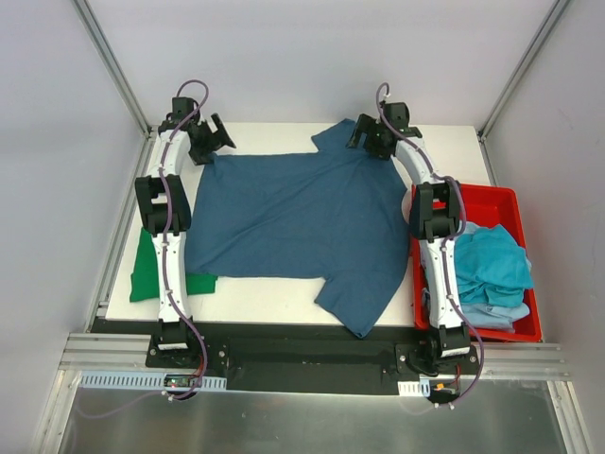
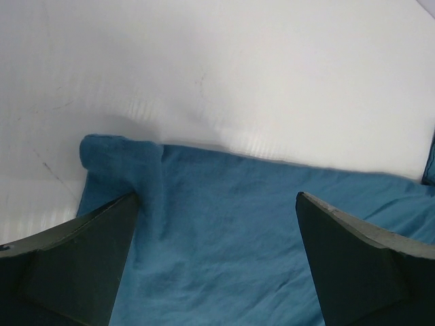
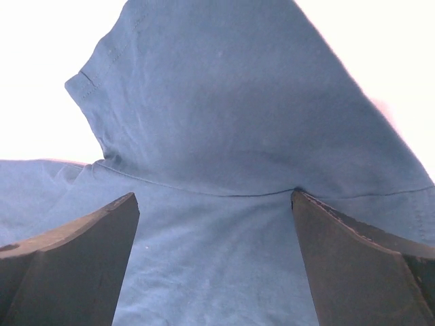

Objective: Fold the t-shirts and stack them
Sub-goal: Flatten out the tshirt, then put the neatly folded tshirt into the corner of the board with the left arm

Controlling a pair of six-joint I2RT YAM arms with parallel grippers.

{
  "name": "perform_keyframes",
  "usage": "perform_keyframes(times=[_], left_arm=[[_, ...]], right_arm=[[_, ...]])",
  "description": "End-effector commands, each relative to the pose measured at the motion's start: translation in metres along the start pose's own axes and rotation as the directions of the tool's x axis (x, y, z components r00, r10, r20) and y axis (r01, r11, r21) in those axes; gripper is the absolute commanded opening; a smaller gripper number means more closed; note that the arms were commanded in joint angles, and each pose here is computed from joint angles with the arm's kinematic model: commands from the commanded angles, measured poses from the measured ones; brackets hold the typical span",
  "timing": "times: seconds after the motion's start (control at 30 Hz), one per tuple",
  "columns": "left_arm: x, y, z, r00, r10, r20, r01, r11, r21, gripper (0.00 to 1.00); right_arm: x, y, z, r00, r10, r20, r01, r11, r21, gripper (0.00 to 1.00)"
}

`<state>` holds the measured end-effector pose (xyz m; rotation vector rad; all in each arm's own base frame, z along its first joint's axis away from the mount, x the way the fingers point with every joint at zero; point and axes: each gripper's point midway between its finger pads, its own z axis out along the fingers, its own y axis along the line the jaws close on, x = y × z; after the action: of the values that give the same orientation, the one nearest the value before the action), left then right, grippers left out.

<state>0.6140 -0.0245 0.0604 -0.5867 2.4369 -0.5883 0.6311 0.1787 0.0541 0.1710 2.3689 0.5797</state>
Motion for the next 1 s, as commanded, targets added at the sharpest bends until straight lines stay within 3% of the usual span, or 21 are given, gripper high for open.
perform_keyframes(times=[0.0, 0.1, 0.27, 0.43, 0.53, 0.6, 0.73, 0.97], left_arm=[[-0.036, -0.049, -0.046, 0.987, 0.105, 0.122, -0.118, 0.988, 0.099, 0.99], [-0.042, -0.065, -0.081, 0.978, 0.129, 0.162, -0.147, 0.983, 0.106, 0.99], [-0.003, -0.048, -0.147, 0.983, 0.096, 0.154, -0.096, 0.995, -0.009, 0.99], [0.078, 0.021, -0.200, 0.978, -0.087, 0.187, 0.134, 0.958, -0.253, 0.99], [0.122, 0.058, -0.225, 0.942, -0.219, 0.254, 0.297, 0.897, -0.327, 0.99], [0.153, 0.088, -0.225, 0.920, -0.291, 0.263, 0.376, 0.845, -0.381, 0.99], [0.179, 0.127, -0.228, 0.878, -0.373, 0.299, 0.474, 0.760, -0.444, 0.99], [0.198, 0.167, -0.215, 0.799, -0.515, 0.310, 0.601, 0.671, -0.434, 0.99]], right_arm=[[-0.049, 0.031, -0.028, 0.990, -0.066, 0.127, 0.077, 0.993, -0.085, 0.96], [-0.059, 0.048, -0.056, 0.983, -0.113, 0.145, 0.127, 0.987, -0.095, 0.96], [-0.043, 0.069, -0.106, 0.979, -0.168, 0.118, 0.178, 0.981, -0.077, 0.96], [0.041, 0.088, -0.145, 0.972, -0.232, -0.042, 0.230, 0.972, -0.052, 0.96], [0.100, 0.102, -0.168, 0.955, -0.277, -0.106, 0.269, 0.960, -0.080, 0.96], [0.138, 0.102, -0.175, 0.946, -0.273, -0.175, 0.261, 0.961, -0.092, 0.96], [0.196, 0.091, -0.183, 0.929, -0.215, -0.301, 0.187, 0.975, -0.122, 0.96], [0.249, 0.051, -0.181, 0.891, -0.169, -0.421, 0.174, 0.984, -0.028, 0.96]])
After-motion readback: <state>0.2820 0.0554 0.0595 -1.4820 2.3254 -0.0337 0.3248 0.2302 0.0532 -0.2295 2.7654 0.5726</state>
